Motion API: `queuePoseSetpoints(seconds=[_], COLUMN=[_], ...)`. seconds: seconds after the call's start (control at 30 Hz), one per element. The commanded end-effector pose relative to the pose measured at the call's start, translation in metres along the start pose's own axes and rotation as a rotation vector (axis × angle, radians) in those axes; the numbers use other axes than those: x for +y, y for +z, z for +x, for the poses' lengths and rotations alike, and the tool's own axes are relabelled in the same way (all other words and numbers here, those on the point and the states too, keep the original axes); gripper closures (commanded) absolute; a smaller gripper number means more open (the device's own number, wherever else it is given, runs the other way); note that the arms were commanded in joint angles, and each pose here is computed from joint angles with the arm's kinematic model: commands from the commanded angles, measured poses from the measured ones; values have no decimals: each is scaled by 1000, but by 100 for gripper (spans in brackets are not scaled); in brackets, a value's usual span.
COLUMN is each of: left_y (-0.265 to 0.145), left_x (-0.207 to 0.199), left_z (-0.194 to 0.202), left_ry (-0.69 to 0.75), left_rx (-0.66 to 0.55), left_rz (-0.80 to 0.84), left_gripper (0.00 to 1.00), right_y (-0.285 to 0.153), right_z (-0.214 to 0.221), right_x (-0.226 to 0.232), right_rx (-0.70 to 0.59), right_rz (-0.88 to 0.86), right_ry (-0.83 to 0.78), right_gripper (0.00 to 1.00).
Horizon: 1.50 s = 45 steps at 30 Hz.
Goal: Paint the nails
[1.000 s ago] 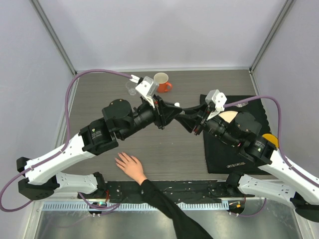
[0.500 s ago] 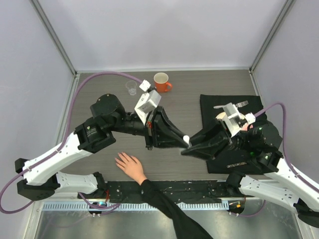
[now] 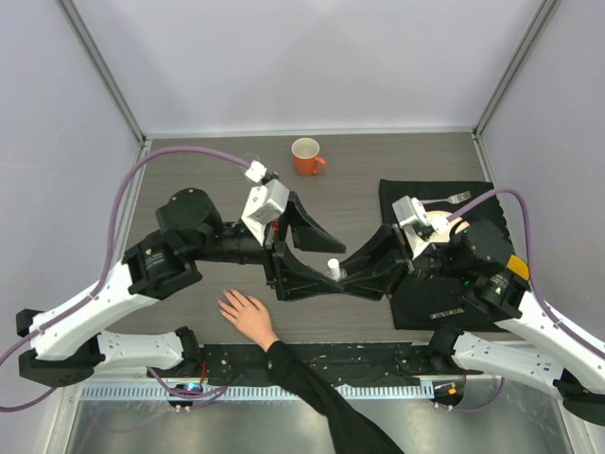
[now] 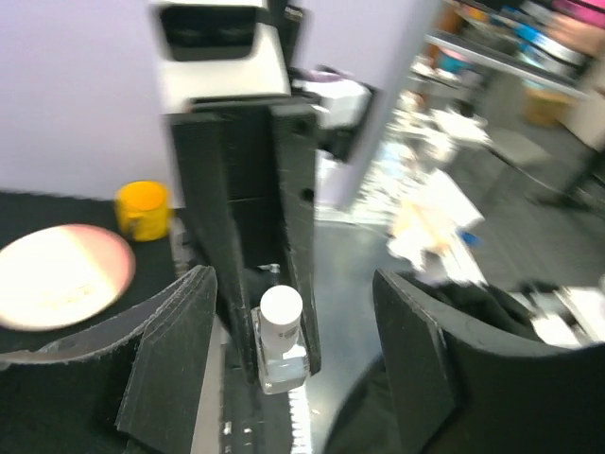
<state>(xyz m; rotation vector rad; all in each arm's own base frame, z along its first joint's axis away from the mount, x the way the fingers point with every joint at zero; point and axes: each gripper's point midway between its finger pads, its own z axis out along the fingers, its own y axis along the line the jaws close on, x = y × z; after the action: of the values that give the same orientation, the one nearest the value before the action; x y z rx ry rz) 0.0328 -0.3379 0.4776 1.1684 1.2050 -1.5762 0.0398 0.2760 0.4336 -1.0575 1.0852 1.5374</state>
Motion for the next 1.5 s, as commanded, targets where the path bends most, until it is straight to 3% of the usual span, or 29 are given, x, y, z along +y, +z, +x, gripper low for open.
queuePoseSetpoints(seconds=[0.0,0.1,0.23,0.63,0.7,0.77,0.83,0.97,1.0,1.07,1.1,1.23,1.3,1.47], left_y=[-35,-59,-66,-31,-25,-20,-11,8,16,20,19,11,6,-2], left_x=[55,92,117,138,134,131,124,95,70,45,34,11,2,5], left_z=[-26,-35,-30,-5,-3,-3,2,9,13,11,11,10,2,-7], left_ry=[84,54,37,-18,-33,-48,-63,-82,-85,-53,-44,-13,6,25], left_rx=[-90,-155,-158,-38,-35,-33,-8,39,69,50,45,1,-28,-60], left_rz=[-410,-668,-802,-778,-742,-713,-658,-458,-308,-158,-99,7,33,-29], left_gripper=[29,29,33,50,57,73,90,100,100,100,100,100,100,100], right_y=[-9,-23,-31,-41,-42,-43,-41,-37,-30,-15,-5,4,1,4], right_z=[-7,-4,-12,-31,-35,-39,-43,-47,-44,-32,-17,-12,-18,-16], right_x=[-56,-98,-119,-125,-122,-117,-111,-92,-77,-42,-6,46,52,29], right_rx=[49,81,65,-10,-33,-52,-76,-109,-97,-54,5,6,-67,-73], right_rz=[303,516,634,718,715,704,681,596,505,291,65,-275,-306,-171], right_ry=[-170,-231,-276,-295,-293,-294,-269,-235,-226,-189,-151,76,73,43], right_gripper=[99,99,99,99,99,99,99,99,99,99,99,99,99,99])
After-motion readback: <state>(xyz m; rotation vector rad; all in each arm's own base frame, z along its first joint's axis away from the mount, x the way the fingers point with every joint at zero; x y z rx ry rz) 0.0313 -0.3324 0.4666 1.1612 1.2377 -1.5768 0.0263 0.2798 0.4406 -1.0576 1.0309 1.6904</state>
